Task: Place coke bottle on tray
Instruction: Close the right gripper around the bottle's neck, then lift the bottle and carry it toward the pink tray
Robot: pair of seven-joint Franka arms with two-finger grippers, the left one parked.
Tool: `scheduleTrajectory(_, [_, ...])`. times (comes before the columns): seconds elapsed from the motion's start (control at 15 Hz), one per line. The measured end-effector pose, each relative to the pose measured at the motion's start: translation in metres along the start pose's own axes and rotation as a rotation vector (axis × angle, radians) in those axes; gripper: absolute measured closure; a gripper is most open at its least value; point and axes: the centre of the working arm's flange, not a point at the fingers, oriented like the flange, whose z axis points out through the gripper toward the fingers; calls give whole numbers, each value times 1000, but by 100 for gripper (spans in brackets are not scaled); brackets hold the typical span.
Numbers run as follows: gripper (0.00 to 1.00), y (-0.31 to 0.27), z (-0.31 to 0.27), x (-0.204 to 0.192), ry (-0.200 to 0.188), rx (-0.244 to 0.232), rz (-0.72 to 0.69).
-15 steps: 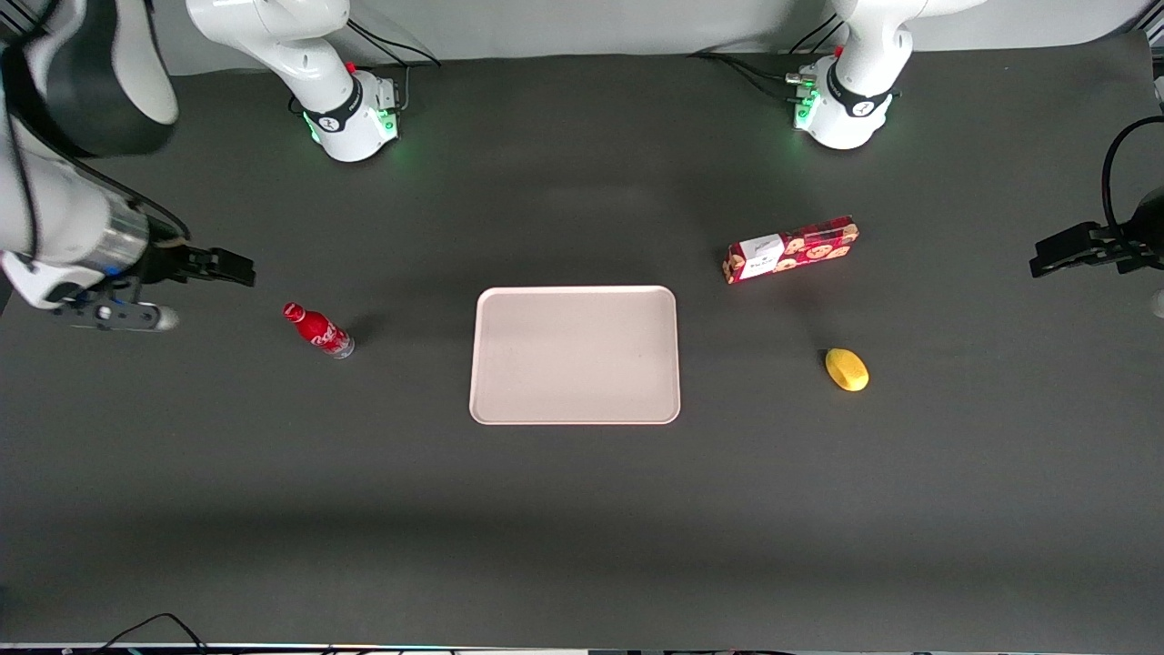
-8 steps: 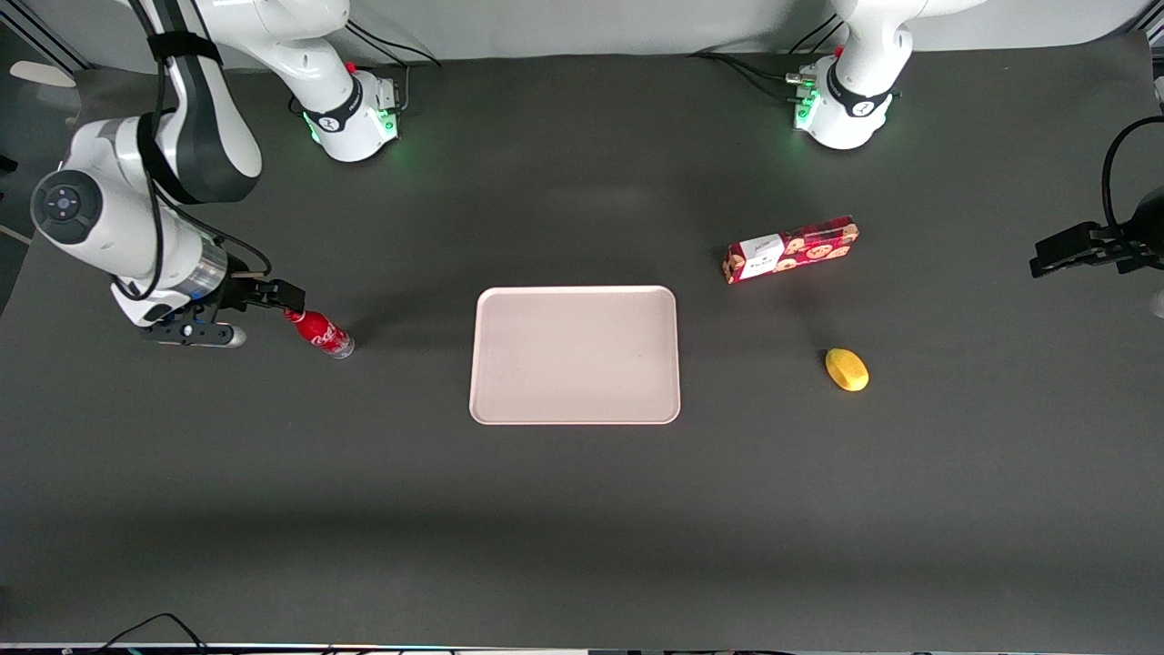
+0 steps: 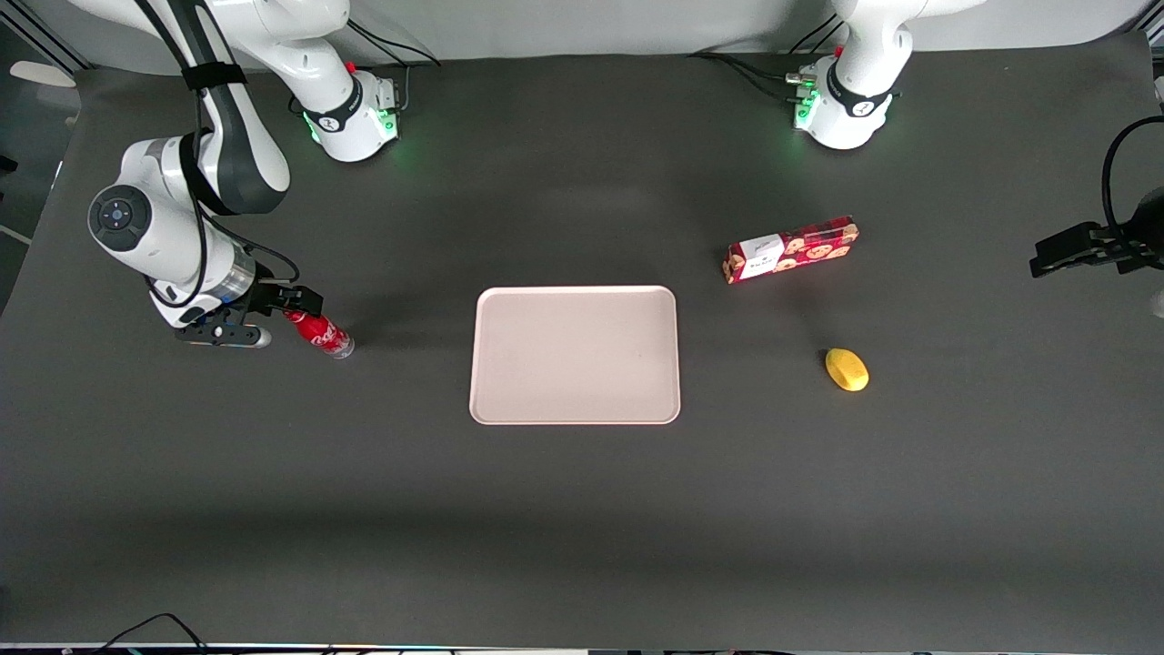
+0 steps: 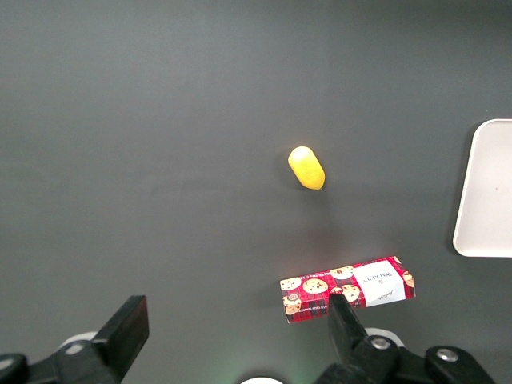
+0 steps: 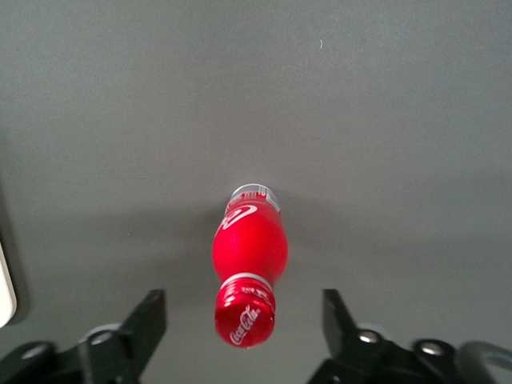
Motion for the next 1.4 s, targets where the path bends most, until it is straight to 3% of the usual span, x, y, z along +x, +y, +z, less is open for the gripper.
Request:
scheduleTrajectory(0.33, [66,0,0,0,0,0,0])
scheduleTrajectory(0.4, [69,0,0,0,1,0,0])
scheduleTrajectory(0.8, [69,-9,-32,10,10,0,-14])
scheduleTrajectory(1.0, [69,-15,-123,24,-20,-6,-20])
scheduleTrajectory(1.4, [69,-61,-287,4,-17,-13,-53])
